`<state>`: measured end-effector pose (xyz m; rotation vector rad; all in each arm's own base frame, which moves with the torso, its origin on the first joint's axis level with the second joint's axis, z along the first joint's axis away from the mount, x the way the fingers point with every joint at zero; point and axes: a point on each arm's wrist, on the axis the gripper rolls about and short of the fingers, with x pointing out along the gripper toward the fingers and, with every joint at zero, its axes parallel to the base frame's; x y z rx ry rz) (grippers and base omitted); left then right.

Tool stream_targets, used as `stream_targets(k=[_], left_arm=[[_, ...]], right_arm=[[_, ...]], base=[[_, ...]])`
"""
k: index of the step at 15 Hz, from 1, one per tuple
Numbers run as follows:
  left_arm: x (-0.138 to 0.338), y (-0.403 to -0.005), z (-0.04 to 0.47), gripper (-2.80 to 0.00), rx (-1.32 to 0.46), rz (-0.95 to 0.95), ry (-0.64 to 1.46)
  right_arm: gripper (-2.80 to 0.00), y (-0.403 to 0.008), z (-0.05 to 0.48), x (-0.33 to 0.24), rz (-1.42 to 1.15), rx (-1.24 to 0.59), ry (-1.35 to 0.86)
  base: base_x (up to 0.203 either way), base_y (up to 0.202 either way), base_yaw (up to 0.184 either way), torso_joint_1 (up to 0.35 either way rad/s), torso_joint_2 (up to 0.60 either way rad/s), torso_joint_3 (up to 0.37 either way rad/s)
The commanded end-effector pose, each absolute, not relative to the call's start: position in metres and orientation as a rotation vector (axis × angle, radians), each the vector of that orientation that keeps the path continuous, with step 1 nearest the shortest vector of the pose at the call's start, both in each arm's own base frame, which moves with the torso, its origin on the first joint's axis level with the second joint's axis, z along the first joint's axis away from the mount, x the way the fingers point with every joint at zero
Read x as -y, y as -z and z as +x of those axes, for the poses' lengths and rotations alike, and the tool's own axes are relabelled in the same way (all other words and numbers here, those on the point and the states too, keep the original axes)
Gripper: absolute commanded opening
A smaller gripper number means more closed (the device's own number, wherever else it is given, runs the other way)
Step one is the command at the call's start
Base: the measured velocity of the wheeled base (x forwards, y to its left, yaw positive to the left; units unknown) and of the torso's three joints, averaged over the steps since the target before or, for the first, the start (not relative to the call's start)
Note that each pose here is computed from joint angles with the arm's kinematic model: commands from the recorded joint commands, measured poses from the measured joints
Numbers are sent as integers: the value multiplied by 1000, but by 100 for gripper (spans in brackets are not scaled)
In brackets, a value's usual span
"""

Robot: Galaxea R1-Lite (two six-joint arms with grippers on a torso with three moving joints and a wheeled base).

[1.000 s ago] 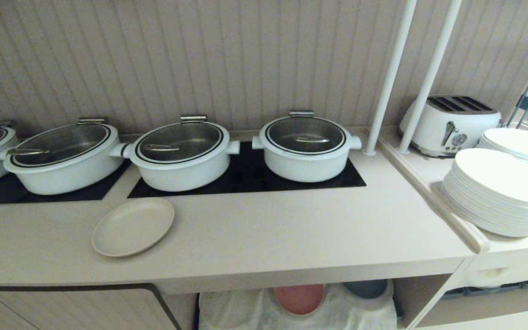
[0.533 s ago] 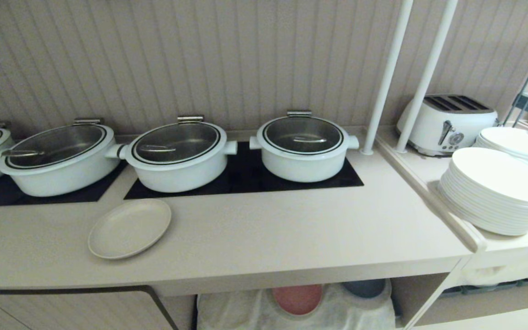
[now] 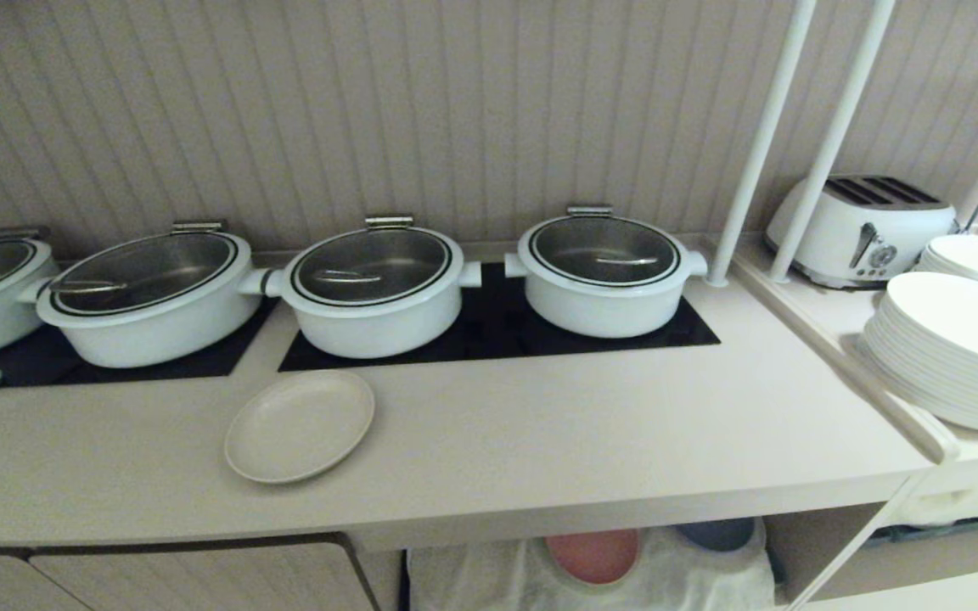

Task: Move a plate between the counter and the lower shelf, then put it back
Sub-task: Pick up the plate

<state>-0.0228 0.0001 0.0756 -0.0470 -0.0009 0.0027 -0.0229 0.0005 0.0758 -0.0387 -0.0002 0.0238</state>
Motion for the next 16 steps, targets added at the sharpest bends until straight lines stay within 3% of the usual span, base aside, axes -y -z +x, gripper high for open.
stream_targets(k=[1,16], left_arm=[[0,-76,-23,-280,2,-49,-3],[0,-76,-23,-280,1,-48,-5]], right_arm=[[-280,-76,-23,-1,-40,0,-25],[-280,-76,-23,-1,-38,0,-25]], base=[[0,198,0,-2,2,5],[0,196,0,2,2,2]])
